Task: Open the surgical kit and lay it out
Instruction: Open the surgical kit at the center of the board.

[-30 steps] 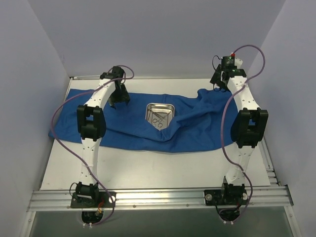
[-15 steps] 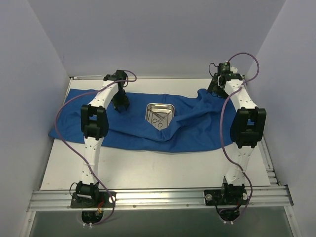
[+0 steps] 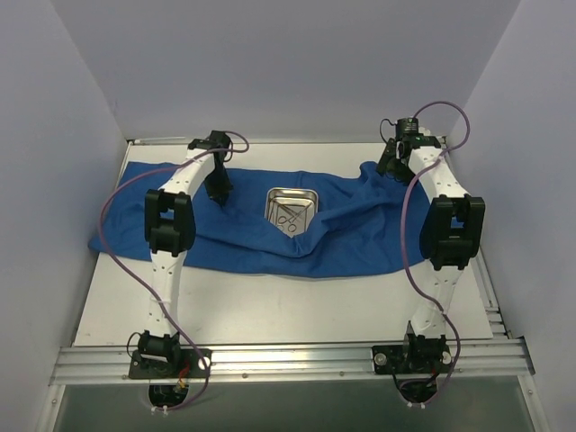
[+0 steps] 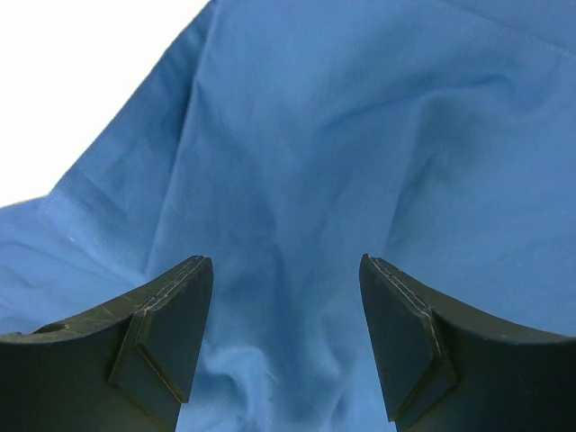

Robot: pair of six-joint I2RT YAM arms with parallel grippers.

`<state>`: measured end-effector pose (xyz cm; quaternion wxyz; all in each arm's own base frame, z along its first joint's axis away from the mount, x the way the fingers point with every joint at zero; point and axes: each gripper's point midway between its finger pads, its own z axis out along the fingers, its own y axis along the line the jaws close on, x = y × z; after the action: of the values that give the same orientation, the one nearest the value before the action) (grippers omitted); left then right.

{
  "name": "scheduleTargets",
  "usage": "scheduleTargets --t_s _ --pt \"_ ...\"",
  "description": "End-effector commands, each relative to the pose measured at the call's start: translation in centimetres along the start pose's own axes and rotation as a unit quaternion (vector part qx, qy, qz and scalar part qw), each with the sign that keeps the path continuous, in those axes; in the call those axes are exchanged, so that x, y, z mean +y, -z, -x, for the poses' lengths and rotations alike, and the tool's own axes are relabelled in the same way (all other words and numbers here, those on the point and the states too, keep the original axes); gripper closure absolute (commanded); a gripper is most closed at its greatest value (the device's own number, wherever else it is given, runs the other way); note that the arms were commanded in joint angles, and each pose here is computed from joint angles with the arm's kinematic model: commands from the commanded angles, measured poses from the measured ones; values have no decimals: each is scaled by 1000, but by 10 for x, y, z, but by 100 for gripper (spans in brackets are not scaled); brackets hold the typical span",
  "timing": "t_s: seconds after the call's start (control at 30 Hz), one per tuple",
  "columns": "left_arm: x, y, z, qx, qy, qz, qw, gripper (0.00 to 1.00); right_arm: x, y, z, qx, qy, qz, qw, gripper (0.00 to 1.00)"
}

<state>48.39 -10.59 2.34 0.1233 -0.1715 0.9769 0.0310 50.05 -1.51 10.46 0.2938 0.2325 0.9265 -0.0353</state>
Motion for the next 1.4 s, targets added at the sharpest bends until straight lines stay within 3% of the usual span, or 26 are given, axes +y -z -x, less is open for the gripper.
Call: scheduleTargets --t_s 0.0,0.3,0.43,0.57,0.6,0.63,1.1,1.37 --pt "-8 40 13 -40 -8 -43 998 98 -3 18 8 2 -6 -10 1000 33" --pt "10 87 -1 -84 -20 -75 993 98 -5 -4 13 12 -28 -44 999 34" --pt "18 95 -15 -81 -25 -81 993 98 -6 -21 27 -17 -24 -61 998 37" --pt "24 95 -32 -74 -28 -85 993 98 -22 -54 35 -30 -33 -63 997 61" --pt "27 99 -34 -77 -27 -87 993 98 -22 -57 39 -32 -37 -59 997 71" --pt "32 95 -40 -70 -29 -81 994 98 -23 -63 39 -30 -38 -59 997 74" --pt "60 95 -64 -56 -29 -73 995 98 -90 -132 5 24 -89 -150 984 82" --pt "66 95 -62 -55 -22 -76 995 98 -118 -131 34 -5 -92 -179 979 80"
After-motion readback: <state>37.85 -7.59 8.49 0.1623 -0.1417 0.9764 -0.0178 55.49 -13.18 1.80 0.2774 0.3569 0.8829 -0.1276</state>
